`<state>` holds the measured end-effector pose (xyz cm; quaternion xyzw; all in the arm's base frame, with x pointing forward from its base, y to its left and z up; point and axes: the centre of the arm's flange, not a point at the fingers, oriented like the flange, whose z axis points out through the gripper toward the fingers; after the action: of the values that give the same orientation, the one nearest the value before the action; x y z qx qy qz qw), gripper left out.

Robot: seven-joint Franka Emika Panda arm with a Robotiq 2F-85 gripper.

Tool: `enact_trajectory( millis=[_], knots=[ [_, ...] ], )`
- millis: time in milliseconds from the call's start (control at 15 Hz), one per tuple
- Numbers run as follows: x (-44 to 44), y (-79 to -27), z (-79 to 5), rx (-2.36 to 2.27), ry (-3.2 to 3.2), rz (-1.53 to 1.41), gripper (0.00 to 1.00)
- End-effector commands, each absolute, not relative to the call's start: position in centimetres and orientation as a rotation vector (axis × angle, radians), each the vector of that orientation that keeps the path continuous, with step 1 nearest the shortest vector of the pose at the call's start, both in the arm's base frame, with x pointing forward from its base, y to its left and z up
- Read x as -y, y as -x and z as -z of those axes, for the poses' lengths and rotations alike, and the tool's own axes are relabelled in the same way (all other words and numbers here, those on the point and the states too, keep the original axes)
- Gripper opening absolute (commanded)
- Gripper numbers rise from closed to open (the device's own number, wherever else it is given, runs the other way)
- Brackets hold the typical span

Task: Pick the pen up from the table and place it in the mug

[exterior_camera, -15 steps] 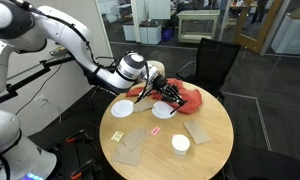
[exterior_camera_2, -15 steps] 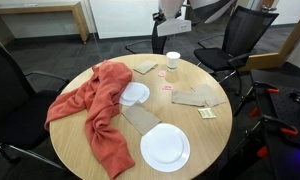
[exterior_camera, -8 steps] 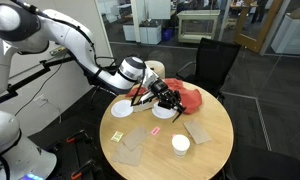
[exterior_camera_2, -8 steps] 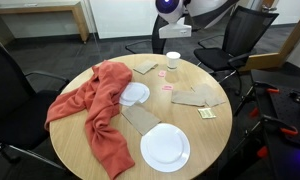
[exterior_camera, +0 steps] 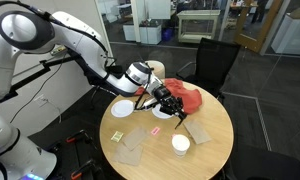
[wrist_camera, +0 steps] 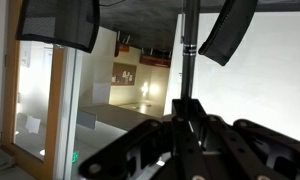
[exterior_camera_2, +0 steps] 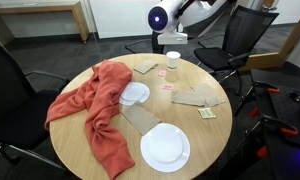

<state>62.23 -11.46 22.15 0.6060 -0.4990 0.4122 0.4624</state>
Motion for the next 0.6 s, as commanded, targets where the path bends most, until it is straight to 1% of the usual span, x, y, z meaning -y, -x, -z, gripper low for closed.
enact_trajectory(
  millis=[0,67,133,333,400,533],
  knots=[
    [12.2,-63.4,-21.7,1.241,-1.516,-0.968,0.03],
    [12.4,-63.6,-21.4,1.232,-1.538,-0.939,0.03],
    [12.0,-63.0,-21.0,1.235,-1.520,-0.975,0.11],
    [12.7,-63.3,-20.6,1.254,-1.537,-0.954,0.11],
    [12.8,-63.3,-20.7,1.252,-1.539,-0.952,0.03],
    [12.9,-63.9,-19.6,1.264,-1.517,-0.946,0.03]
  ],
)
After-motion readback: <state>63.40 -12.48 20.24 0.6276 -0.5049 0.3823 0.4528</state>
